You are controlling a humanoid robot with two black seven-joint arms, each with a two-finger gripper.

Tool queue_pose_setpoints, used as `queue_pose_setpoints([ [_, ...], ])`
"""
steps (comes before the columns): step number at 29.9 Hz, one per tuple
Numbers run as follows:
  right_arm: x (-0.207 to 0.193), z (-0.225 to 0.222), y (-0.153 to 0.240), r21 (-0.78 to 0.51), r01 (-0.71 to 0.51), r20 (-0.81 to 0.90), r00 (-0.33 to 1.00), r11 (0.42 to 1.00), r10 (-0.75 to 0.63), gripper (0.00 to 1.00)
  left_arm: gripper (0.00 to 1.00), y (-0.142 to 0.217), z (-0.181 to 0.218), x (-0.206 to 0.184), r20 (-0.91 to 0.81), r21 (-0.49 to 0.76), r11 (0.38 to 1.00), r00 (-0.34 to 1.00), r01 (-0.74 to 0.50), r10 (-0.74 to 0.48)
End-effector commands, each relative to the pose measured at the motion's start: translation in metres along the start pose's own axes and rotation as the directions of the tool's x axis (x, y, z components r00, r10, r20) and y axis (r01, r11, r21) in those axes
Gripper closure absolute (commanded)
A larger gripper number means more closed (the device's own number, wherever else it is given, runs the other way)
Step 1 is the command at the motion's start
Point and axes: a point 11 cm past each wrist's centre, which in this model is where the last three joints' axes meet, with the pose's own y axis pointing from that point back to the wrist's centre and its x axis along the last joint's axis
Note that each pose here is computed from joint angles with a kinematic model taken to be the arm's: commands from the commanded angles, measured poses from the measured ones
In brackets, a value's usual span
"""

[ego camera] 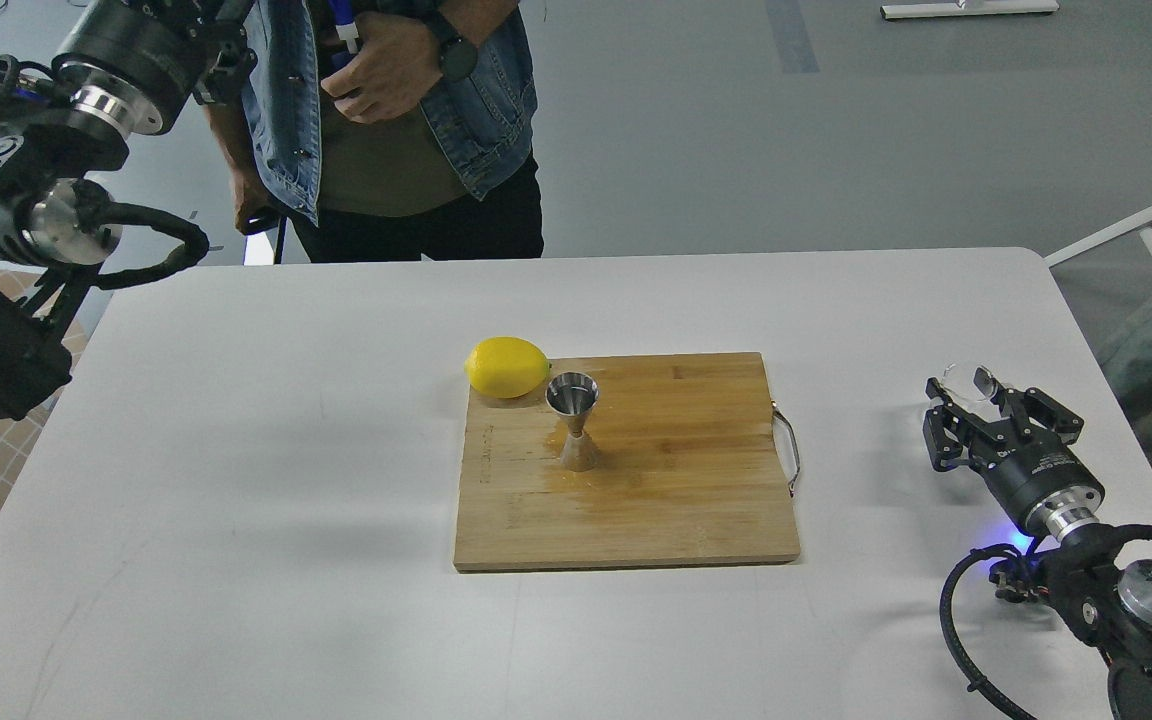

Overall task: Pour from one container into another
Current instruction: 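Lower the clear glass toward the table beside the board, then set the glass on the table, open the right gripper and withdraw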

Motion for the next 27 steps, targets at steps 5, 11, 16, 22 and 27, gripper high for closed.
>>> queue_pose_setpoints([
  [5, 0.0005, 0.0025, -0.0052, 0.002, -0.044, 0.035, 0.998, 0.999, 0.044, 0.53, 0.02, 0.0000, -0.0006, 0.0014, 0.000, 0.001, 1.000, 1.000, -0.005, 0.005],
  [11, -0.0001, 0.0035, -0.0059, -0.001, -0.048, 0.034, 0.998, 0.999, 0.048, 0.52, 0.02, -0.0001, -0.0005, 0.0008, 0.000, 0.001, 1.000, 1.000, -0.002, 0.002],
  [16, 0.0000, 0.0024, -0.0052, -0.001, -0.050, 0.031, 0.998, 0.999, 0.050, 0.12, 0.02, 0.0001, 0.0003, 0.0015, 0.000, -0.001, 1.000, 1.000, -0.003, 0.003],
  [22, -0.0001, 0.0019, -0.0043, -0.004, -0.049, 0.028, 0.998, 0.999, 0.049, 0.03, 0.02, 0.0003, 0.0007, 0.0021, 0.001, -0.001, 1.000, 1.000, -0.004, 0.004],
  [27, 0.0001, 0.0007, -0.0030, -0.002, -0.047, 0.027, 0.999, 0.999, 0.047, 0.02, 0.02, -0.0005, 0.0032, 0.0020, 0.003, -0.005, 1.000, 1.000, -0.004, 0.004],
])
